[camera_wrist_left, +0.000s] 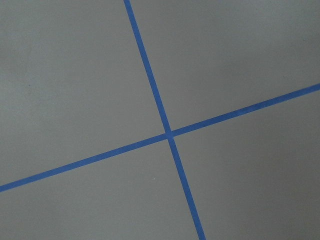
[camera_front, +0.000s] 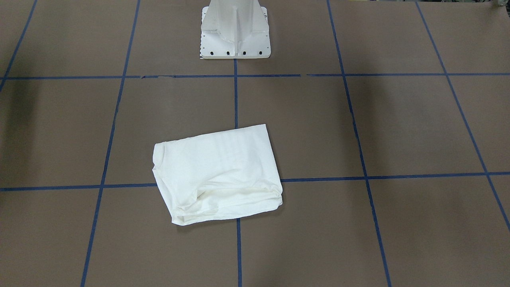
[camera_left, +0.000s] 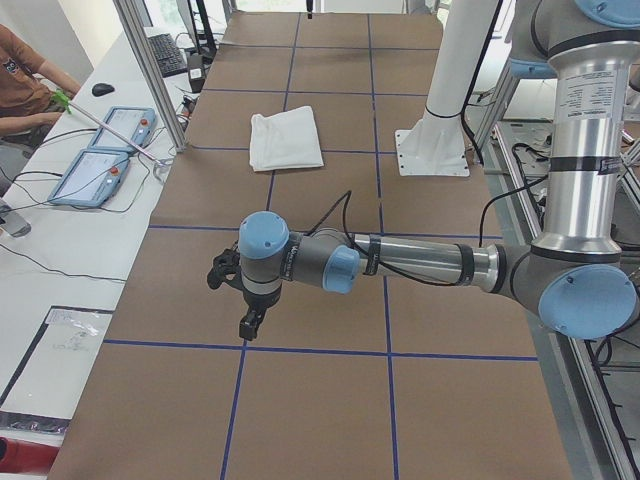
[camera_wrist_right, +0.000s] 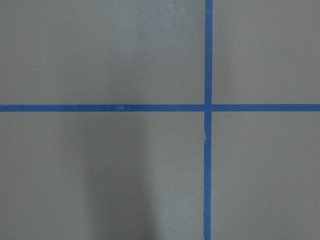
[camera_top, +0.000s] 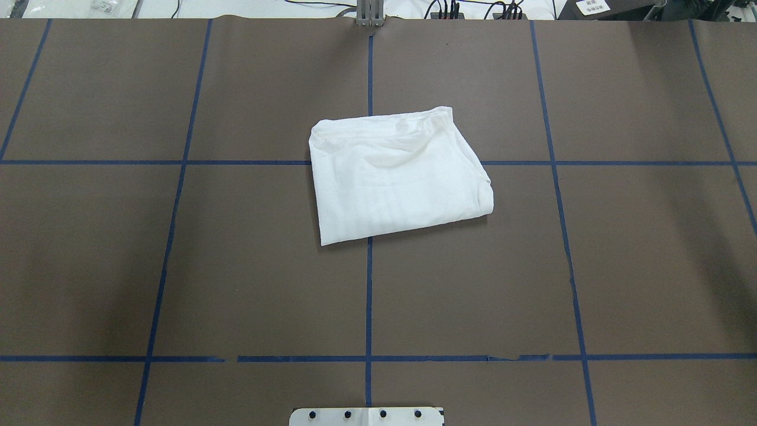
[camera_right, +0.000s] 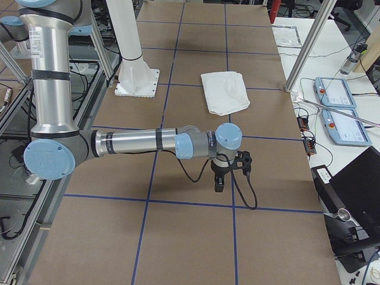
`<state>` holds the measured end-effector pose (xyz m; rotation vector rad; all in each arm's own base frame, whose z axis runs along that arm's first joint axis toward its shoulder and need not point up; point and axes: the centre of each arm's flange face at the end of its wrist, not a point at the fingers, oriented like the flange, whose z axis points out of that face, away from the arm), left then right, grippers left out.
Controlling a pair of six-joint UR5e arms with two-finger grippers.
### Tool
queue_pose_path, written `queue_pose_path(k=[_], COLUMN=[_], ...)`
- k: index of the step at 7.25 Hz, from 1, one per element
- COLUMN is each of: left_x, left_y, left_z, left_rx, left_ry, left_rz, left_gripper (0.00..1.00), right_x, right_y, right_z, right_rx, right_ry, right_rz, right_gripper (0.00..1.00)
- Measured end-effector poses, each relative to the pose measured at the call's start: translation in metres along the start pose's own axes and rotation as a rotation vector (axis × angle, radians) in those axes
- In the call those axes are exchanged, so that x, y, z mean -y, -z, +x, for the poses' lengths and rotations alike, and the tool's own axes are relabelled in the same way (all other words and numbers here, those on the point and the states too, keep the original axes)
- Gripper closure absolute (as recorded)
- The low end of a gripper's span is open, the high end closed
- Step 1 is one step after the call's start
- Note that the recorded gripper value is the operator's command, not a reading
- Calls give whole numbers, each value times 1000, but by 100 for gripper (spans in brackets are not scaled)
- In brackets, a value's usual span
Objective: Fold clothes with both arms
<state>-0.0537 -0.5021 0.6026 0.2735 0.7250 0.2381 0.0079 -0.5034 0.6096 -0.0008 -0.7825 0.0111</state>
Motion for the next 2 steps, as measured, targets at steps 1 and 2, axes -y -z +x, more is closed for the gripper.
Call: queue_pose_path(k=[1,2], left_x=[1,2], left_y=[1,3], left_z=[1,2], left_rx=[0,0], left_ry=[-5,-10], left_rz=[3,7], left_gripper=[0,0], right_x=[0,0], right_y=[0,0], right_z=[0,0], right_rx=[0,0], right_ry=[0,-1], right_rz=[0,-1], right_gripper=[0,0])
